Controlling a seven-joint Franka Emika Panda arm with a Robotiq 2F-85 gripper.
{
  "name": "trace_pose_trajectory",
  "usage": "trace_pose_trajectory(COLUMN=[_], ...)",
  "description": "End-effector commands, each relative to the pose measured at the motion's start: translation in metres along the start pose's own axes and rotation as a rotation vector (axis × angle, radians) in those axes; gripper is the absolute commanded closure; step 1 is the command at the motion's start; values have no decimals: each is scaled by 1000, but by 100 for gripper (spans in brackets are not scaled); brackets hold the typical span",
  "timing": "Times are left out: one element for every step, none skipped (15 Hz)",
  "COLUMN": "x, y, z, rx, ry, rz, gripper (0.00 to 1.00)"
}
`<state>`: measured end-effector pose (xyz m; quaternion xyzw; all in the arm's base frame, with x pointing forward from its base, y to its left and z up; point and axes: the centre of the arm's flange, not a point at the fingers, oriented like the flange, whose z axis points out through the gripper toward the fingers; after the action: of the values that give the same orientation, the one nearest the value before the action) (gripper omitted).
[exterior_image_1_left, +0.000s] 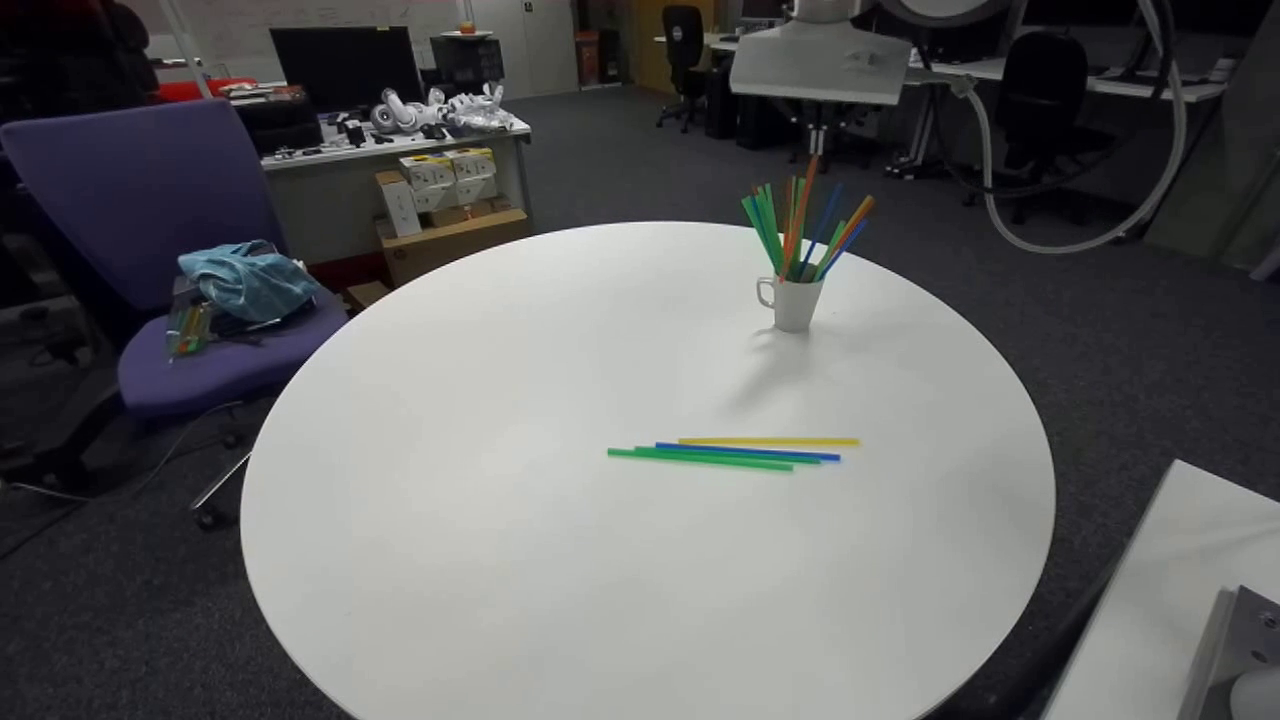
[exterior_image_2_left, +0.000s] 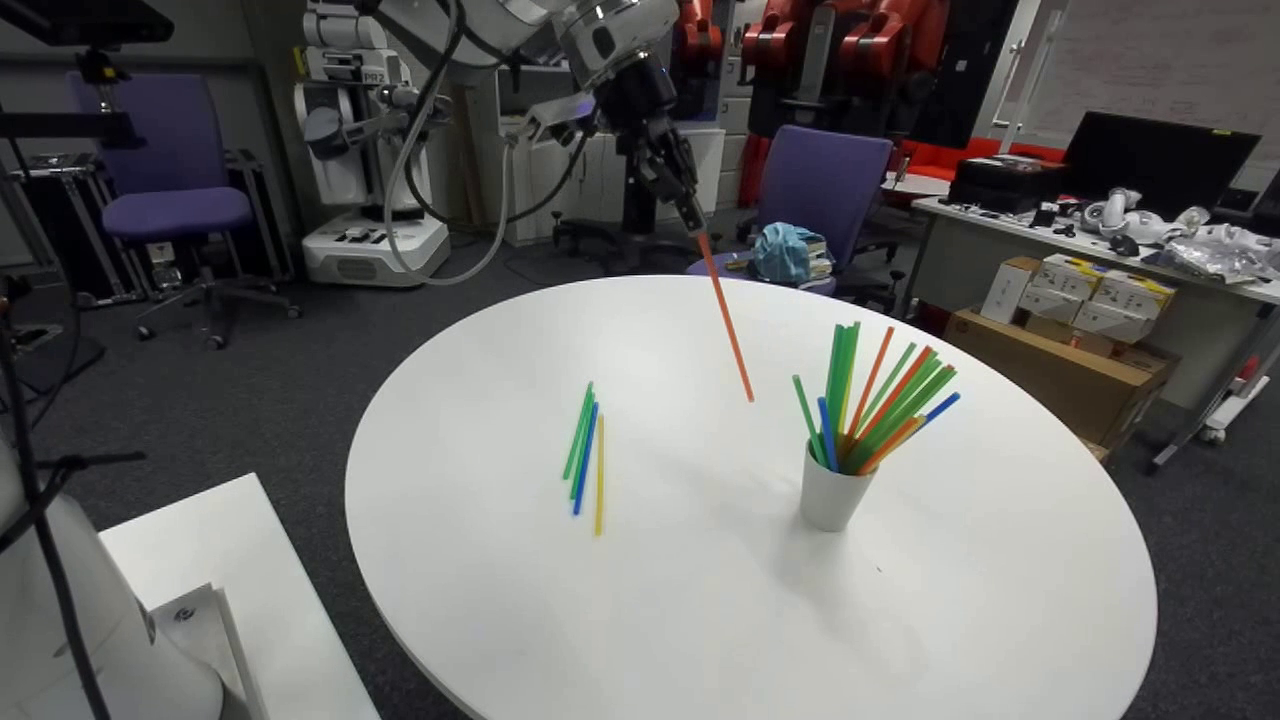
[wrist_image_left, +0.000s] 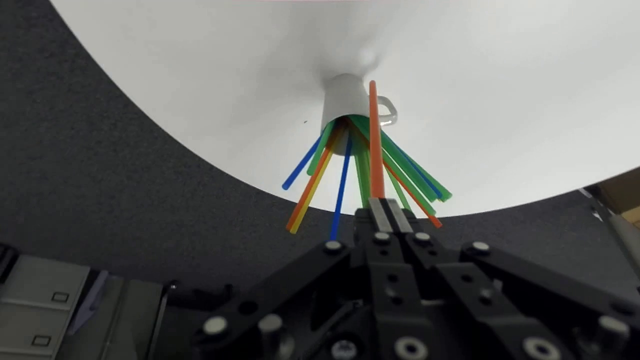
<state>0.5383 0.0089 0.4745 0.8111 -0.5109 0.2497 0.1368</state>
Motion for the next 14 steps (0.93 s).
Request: trace_pose_trajectory(x=[-34,-48,-61,-73,-87,-98,-109,-117,-126,-133,-140,-145,-150,-154], y=[-32,-41,-48,-55,-63,-69,-76,-81,-86,-90,-94,-97,-100,-104], z=[23,37,49,62,78,91,104,116,125,134,140,144,147,149], rx=[-109,-140,-173,-205,-246,-286,-327,-369,-408,-447,-485,-520,-535,-519], ry=[21,3,-9,-24,-33,-38,-45,-48,-56,-64,-69,-68,-72,-75], rz=[-169,-210,-249,-288,-323,-355,-389,-422,-460,-498,-538,-579,-604,-595], gripper=[100,100,100,100,100,100,100,100,100,100,100,100,100,100])
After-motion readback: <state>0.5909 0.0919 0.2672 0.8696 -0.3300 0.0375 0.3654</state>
